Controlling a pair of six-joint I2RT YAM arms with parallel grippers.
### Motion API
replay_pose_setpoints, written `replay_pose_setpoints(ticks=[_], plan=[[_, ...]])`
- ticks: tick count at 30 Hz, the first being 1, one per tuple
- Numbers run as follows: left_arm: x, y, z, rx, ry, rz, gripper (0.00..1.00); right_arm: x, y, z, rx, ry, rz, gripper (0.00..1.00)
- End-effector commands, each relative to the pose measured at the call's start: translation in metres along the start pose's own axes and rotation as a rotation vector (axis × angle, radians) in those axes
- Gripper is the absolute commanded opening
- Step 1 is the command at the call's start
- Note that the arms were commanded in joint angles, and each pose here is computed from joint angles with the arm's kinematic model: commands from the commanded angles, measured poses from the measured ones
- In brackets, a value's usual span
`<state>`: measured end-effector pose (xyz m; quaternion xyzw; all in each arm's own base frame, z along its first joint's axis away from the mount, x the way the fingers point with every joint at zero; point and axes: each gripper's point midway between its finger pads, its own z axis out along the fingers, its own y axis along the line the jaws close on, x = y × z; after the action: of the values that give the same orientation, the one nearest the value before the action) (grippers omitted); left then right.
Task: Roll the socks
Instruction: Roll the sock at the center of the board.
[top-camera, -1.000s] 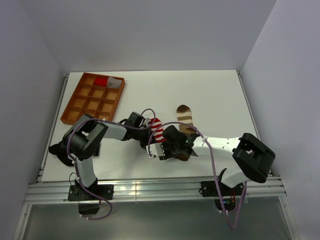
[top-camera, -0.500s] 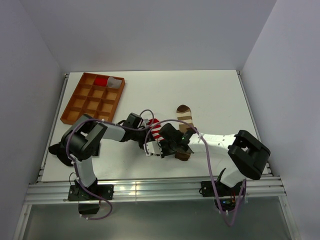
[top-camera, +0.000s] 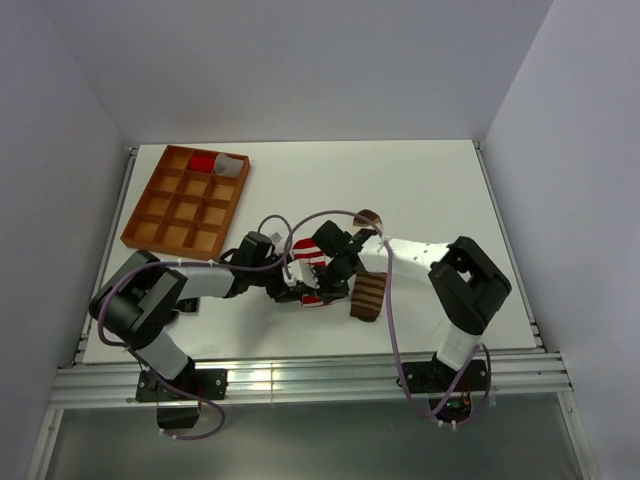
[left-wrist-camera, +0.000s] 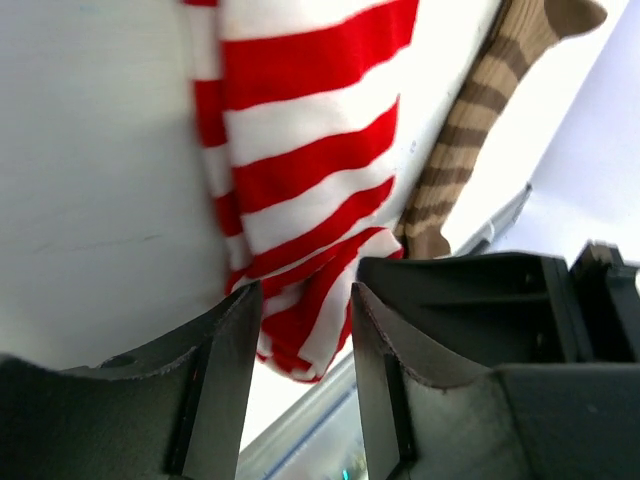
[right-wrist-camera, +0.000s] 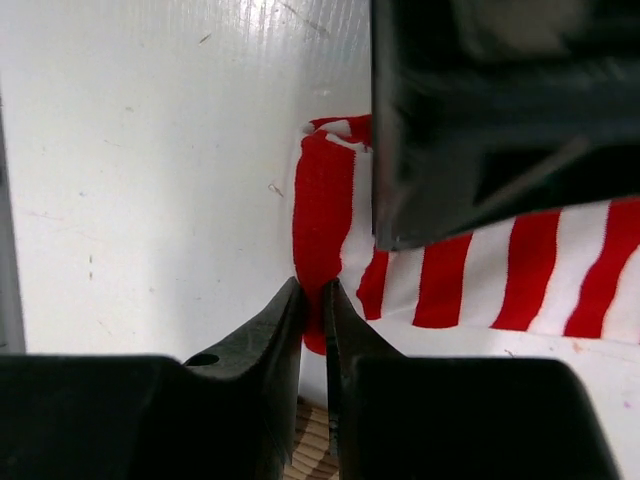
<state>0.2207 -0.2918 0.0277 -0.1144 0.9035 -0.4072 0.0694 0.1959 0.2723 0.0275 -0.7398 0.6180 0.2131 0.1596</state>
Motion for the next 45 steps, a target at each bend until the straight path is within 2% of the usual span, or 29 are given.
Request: replay_pose_setpoints(ticks=[1,9,16,26,32,45], plan=[[-0.017,0.049,-0.008,-0.17,-0.164,-0.019,0.48,0.013,0.025,-0.006,-0.169,0.037,0.112,0.12],[-0.035,0.042,-0.024,-0.152,-0.292,0.091,0.49,0.017,0.004,-0.01,-0.313,0.044,0.287,0.12],[-0.047,0.034,-0.044,-0.101,-0.424,0.223,0.5,0.017,-0.009,-0.011,-0.409,0.105,0.406,0.12],[-0.046,-0.015,-0.062,0.04,-0.544,0.484,0.51,0.008,-0.031,-0.002,-0.433,0.13,0.485,0.13],[-0.033,-0.052,-0.062,0.178,-0.551,0.601,0.52,0.003,-0.033,0.003,-0.47,0.119,0.526,0.14],[-0.026,-0.079,-0.039,0.283,-0.49,0.727,0.53,-0.001,-0.03,0.01,-0.513,0.098,0.567,0.14]])
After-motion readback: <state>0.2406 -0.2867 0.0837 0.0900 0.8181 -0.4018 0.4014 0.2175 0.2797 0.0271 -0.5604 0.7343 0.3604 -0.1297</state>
